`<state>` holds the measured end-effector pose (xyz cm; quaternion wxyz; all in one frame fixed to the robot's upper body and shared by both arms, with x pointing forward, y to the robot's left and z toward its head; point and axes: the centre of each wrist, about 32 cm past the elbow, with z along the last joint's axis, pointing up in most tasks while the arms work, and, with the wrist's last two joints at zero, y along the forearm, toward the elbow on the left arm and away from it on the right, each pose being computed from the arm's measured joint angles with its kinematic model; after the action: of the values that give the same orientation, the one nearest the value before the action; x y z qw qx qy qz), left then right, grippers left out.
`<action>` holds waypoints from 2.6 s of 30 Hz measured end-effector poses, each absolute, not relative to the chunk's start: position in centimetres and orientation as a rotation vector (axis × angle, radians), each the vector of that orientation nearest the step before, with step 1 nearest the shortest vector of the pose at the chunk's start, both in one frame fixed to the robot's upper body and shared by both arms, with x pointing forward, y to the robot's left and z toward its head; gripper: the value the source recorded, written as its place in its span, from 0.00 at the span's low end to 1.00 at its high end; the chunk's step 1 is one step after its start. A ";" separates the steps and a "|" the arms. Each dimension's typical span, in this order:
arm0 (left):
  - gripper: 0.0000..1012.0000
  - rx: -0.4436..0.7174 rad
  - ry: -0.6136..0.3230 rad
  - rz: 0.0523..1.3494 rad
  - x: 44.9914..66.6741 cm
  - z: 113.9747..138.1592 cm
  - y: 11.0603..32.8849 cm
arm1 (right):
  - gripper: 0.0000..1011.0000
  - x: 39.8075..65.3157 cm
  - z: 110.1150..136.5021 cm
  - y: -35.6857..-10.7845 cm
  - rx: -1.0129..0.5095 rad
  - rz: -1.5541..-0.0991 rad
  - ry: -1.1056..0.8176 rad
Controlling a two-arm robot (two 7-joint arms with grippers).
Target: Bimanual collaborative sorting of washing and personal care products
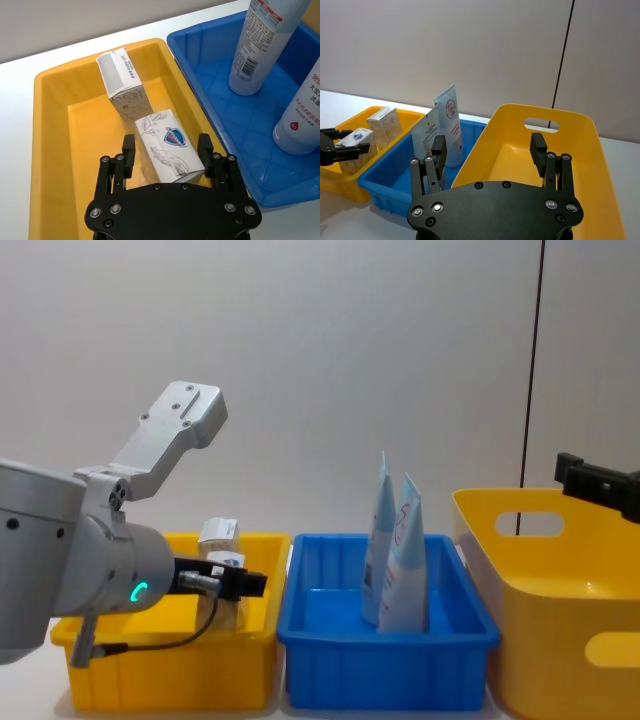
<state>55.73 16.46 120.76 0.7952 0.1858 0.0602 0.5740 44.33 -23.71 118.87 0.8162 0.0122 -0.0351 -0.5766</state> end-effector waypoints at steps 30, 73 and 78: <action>0.34 0.397 0.132 1.232 55.9 120.7 16.5 | 0.99 44.3 118.9 -23.7 0.026 -1.230 -0.075; 0.34 0.418 0.026 1.175 56.8 123.6 17.4 | 0.99 44.3 118.9 -23.7 0.026 -1.230 -0.075; 0.34 0.438 -0.036 1.149 57.0 125.5 17.9 | 0.99 44.3 118.9 -23.7 0.026 -1.229 -0.075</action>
<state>57.05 17.90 125.54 0.8167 0.2053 -0.0168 0.5391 44.33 -23.71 118.87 0.8162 0.0122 -0.0351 -0.5766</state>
